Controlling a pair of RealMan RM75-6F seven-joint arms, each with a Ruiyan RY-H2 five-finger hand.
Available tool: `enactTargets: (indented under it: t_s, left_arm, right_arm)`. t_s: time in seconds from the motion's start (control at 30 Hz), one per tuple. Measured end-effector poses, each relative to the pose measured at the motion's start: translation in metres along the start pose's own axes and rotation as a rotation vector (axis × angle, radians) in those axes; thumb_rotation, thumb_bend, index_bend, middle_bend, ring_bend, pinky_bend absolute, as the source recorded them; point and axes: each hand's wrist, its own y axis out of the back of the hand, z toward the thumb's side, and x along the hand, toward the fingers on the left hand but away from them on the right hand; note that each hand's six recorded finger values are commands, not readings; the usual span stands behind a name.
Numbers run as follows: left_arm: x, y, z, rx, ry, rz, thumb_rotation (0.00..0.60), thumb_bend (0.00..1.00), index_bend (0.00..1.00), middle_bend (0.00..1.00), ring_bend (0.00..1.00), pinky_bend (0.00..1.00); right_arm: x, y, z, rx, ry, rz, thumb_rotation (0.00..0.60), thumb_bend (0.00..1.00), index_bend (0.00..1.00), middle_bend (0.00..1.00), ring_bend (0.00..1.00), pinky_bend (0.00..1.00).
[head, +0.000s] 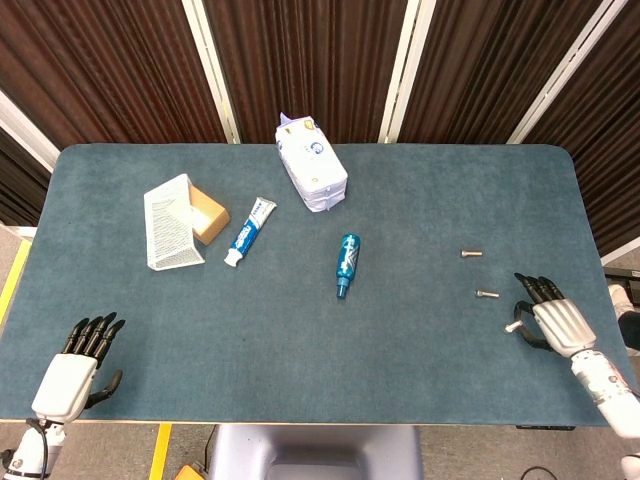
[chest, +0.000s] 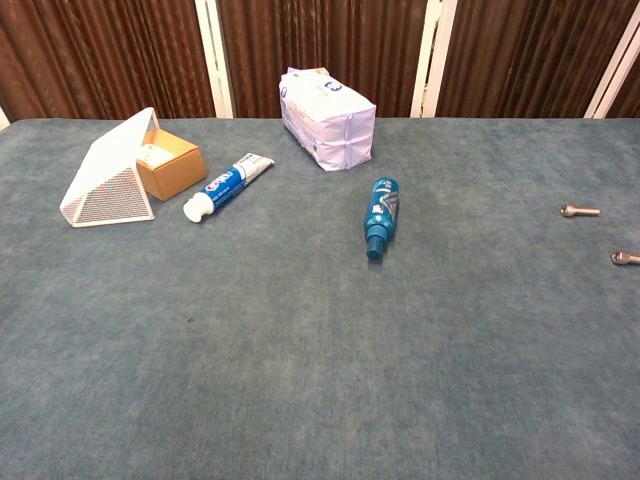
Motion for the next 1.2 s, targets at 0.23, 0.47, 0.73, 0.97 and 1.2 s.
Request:
enactTargets:
  t_s: [0.23,0.47,0.73,0.97,1.2]
  left_arm:
    - [0.0,0.0,0.0,-0.003,-0.001,-0.001,0.6,0.42,0.0,0.0,0.0,0.01]
    - [-0.002,0.003,0.0,-0.004,-0.001,0.007,0.6,0.42,0.0,0.0,0.0,0.01]
    - [-0.001,0.002,0.001,0.008,0.001,0.008,0.6,0.42,0.0,0.0,0.0,0.01]
    - [0.003,-0.005,-0.001,0.023,0.017,-0.011,0.6,0.42,0.0,0.0,0.0,0.01]
    - [0.005,-0.008,-0.004,0.034,0.032,-0.018,0.6,0.42,0.0,0.0,0.0,0.02]
  right_arm:
    - [0.002,0.0,0.002,0.0,0.007,-0.001,0.6,0.5,0.54,0.04,0.0,0.0]
    - [0.007,0.009,0.0,-0.044,0.005,-0.041,0.6,0.5,0.53,0.04,0.0,0.0]
    - [-0.007,0.032,-0.019,-0.201,-0.068,-0.098,0.6,0.5,0.53,0.04,0.0,0.0]
    - [-0.048,0.037,-0.012,-0.249,-0.09,-0.068,0.6,0.5,0.54,0.04,0.0,0.0]
    - [-0.066,0.017,0.009,-0.229,-0.075,-0.021,0.6,0.5,0.54,0.04,0.0,0.0]
